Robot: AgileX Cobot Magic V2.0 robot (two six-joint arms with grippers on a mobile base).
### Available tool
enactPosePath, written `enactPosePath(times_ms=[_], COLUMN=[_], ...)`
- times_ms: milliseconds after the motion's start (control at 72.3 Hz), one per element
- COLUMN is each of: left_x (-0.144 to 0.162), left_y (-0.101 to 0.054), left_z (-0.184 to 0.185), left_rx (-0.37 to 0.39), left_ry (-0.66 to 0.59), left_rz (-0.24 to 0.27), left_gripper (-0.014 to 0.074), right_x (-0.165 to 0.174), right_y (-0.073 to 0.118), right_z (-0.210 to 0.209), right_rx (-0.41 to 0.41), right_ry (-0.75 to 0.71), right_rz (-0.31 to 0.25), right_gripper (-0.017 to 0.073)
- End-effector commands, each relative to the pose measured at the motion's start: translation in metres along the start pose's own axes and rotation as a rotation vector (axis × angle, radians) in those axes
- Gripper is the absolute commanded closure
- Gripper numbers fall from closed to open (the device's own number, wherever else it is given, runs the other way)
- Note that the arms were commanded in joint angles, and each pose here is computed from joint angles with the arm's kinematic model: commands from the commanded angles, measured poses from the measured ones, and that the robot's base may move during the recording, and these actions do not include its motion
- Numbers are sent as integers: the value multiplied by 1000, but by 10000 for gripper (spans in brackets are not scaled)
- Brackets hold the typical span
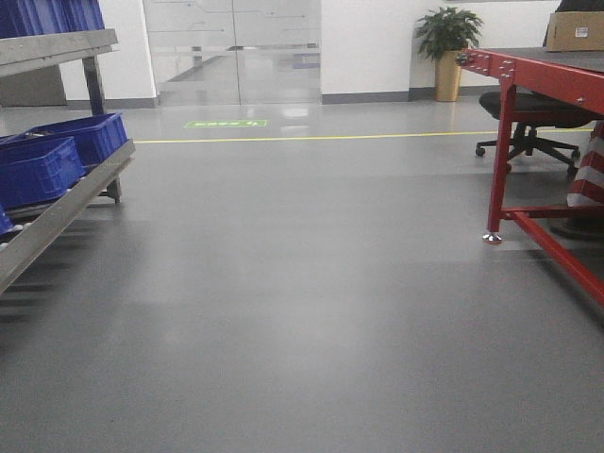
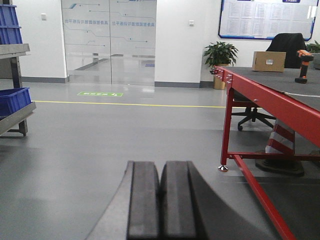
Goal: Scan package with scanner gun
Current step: 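Drive the base forward and turn toward the red-framed felt table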
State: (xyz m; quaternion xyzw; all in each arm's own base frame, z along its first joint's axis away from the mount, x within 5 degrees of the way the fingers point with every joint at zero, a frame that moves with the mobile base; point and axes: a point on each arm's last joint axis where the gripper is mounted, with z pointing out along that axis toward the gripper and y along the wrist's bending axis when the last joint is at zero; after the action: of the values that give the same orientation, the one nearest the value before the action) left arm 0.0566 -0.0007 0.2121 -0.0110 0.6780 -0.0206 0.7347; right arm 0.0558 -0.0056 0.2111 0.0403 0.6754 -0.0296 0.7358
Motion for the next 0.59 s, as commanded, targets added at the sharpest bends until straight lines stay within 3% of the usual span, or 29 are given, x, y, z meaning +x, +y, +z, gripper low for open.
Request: enactPosePath(times_ms=[0, 581], left_x=[-3, -3], left_y=[0, 0], left_z=[0, 0], left_rx=[7, 7], left_ry=[-24, -24], left_rz=[-7, -7], left_gripper=[704, 704], right_x=[-4, -4], right_y=[0, 0], right_z=[0, 0], right_rx=[1, 1], right_ry=[-25, -25], right_rz=[-2, -2], right_gripper=[727, 727])
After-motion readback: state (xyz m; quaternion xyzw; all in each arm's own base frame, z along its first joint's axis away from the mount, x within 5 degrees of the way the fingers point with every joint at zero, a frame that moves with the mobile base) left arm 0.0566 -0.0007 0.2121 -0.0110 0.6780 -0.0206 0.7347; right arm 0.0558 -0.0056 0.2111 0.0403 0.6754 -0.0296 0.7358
